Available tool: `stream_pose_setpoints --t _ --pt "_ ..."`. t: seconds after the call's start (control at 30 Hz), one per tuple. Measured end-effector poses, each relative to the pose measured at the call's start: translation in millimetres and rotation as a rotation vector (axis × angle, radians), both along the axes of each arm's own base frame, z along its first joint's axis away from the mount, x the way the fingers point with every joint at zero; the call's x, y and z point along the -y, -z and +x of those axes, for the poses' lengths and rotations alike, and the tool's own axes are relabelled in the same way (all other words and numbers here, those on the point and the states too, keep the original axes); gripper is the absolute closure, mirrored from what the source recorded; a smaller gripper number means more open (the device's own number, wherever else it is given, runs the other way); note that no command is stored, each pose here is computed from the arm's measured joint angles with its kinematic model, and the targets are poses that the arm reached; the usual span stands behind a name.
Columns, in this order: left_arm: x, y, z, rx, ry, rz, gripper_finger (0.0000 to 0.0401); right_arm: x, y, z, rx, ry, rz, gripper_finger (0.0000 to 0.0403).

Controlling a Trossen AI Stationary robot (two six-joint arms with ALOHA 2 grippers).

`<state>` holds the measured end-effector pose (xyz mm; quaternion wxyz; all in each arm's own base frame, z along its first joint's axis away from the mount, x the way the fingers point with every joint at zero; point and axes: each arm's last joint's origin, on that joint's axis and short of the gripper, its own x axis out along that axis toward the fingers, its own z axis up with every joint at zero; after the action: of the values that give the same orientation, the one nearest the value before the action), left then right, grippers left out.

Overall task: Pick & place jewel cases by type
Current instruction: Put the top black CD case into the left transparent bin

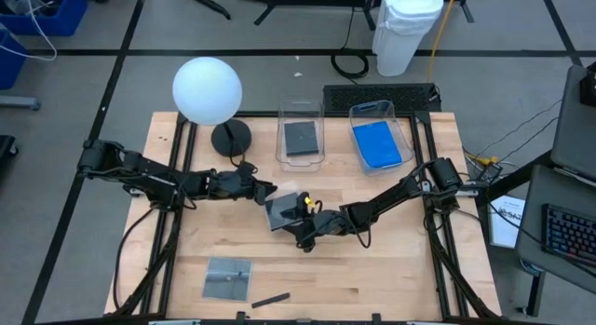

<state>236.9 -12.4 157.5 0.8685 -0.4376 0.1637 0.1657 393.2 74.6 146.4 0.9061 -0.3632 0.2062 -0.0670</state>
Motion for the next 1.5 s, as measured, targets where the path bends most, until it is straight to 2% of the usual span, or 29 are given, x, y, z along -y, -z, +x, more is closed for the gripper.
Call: stream_pose_setpoints --t 0.1,0.33,0.6,0.73,0.93,1.07,1.17,1.33,1.5 --pt "0 2 -1 -0.026 0.002 -0.017 0.0227 0 0 0 0.001 0.0 0.001 0.0179" --pt "2 22 -13 -0.236 0.005 -0.109 0.0226 2 -11 2 0.067 0.05 -0.01 0.0179" --pt "4 21 -13 -0.23 0.038 -0.14 0.0226 4 -32 -2 0.117 0.067 -0.006 0.0179" --pt "7 9 -6 -0.133 0.1 -0.157 0.0227 12 -34 -4 0.091 0.099 -0.021 0.0179" --pt "13 0 0 -0.011 0.152 -0.094 0.0227 28 -33 -4 0.049 0.131 0.042 0.0179" --pt "17 1 -1 -0.014 0.158 -0.073 0.0227 40 -24 -6 -0.007 0.192 0.092 0.0179" --pt "20 5 -4 -0.059 0.161 -0.067 0.0227 33 -21 -10 -0.047 0.197 0.149 0.0179" --pt "26 4 -4 -0.053 0.19 -0.014 0.0227 14 -15 -22 -0.162 0.182 0.177 0.0179" --pt "29 -18 -12 0.04 0.278 0.125 0.0227 0 -40 -45 -0.202 0.106 0.282 0.0179"
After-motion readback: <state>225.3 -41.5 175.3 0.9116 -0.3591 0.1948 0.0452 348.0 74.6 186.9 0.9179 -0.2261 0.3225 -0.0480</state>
